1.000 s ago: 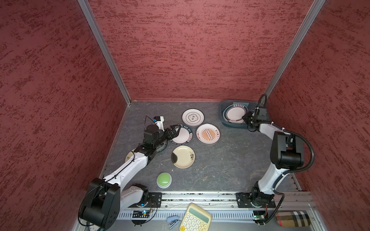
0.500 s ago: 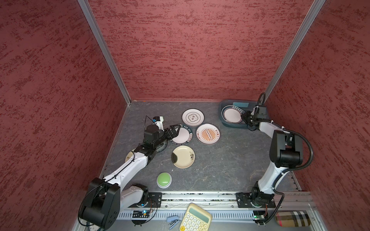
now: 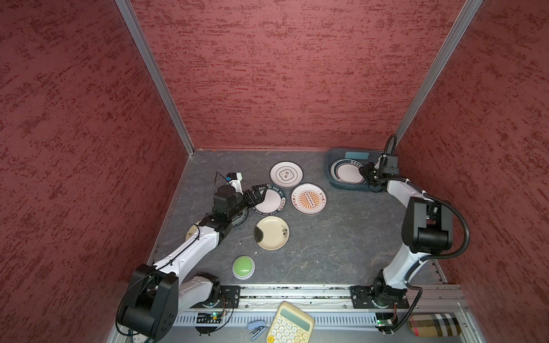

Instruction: Place the plates into the plastic bin on the countertop

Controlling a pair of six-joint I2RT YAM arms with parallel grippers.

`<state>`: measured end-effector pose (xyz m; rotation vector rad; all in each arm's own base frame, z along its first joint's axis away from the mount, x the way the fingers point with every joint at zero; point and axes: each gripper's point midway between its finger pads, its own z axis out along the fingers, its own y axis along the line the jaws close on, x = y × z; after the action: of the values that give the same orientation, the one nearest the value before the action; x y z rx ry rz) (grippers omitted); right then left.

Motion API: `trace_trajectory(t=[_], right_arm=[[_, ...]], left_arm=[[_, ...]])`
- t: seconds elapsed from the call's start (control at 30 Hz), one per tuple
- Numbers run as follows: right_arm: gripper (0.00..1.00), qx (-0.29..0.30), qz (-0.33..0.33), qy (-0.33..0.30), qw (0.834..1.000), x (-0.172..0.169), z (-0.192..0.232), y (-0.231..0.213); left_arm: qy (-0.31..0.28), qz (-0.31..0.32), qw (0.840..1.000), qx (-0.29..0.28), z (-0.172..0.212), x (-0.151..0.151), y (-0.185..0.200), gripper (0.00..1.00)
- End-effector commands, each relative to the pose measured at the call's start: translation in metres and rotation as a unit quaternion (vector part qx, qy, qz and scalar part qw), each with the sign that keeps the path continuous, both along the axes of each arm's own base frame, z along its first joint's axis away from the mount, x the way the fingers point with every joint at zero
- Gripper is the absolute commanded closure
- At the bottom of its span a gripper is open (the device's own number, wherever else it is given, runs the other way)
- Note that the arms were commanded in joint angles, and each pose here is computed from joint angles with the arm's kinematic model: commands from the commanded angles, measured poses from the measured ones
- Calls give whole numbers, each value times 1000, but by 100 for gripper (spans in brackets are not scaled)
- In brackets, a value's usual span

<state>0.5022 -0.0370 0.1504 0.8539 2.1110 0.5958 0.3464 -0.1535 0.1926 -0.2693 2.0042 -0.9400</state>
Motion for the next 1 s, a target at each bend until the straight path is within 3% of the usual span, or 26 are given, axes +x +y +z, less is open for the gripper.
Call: trace_trajectory(t=[0.0, 0.27, 0.47, 0.57, 0.67, 0.8, 0.97], right_arm=[[51, -9, 5, -45, 999, -15, 45, 1], [21, 29, 46, -138, 989, -82, 120, 33], [6, 97, 141, -180, 969, -128, 144, 77], [5, 120, 171, -196, 958, -152, 145, 91], [4, 113, 165, -196, 960, -172, 137, 92], [3, 120, 172, -181, 961, -187, 120, 97], [3, 150, 226, -176, 946, -200, 107, 115]], left_arm=[[17, 18, 1000, 2, -5, 1, 8, 0], [82, 6, 997, -4, -30, -12, 10, 1], [120, 19, 993, -13, -51, -14, 16, 1], [132, 9, 991, -18, -55, -15, 16, 1], [142, 14, 989, -26, -60, -15, 21, 0], [146, 28, 988, -36, -66, -17, 27, 0], [158, 40, 986, -43, -77, -18, 30, 0]])
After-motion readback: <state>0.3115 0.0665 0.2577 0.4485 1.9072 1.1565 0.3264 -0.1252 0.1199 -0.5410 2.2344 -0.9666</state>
